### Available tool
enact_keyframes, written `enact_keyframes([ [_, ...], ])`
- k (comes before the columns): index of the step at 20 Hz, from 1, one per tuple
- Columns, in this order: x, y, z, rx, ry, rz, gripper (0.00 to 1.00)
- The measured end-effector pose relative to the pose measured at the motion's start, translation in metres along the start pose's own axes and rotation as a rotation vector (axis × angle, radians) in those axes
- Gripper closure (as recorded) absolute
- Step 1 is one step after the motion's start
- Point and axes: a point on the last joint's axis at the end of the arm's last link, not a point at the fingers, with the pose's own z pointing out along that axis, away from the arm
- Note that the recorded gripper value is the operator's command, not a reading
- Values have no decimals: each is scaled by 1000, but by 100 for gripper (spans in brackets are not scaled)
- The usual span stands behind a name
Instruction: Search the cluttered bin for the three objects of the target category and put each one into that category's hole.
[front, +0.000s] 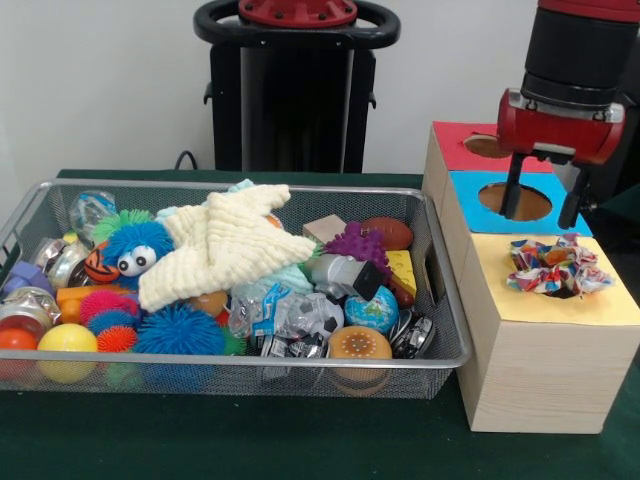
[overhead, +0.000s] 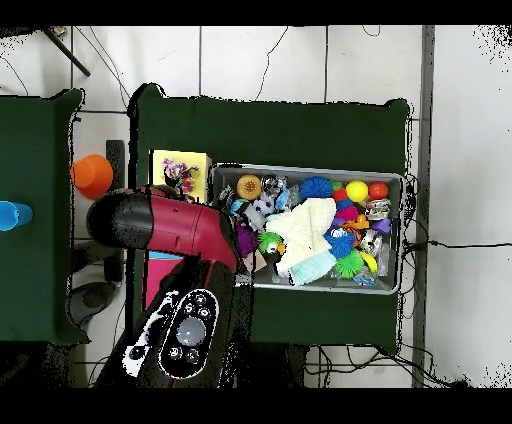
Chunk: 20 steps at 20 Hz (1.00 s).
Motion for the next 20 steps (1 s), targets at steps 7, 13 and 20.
enact_keyframes([
  [7, 0, -2, 0, 3, -1, 0, 100],
  [13, -2, -10, -2, 20, 5, 5, 100],
  [20, -7, -19, -8, 39, 13, 10, 100],
])
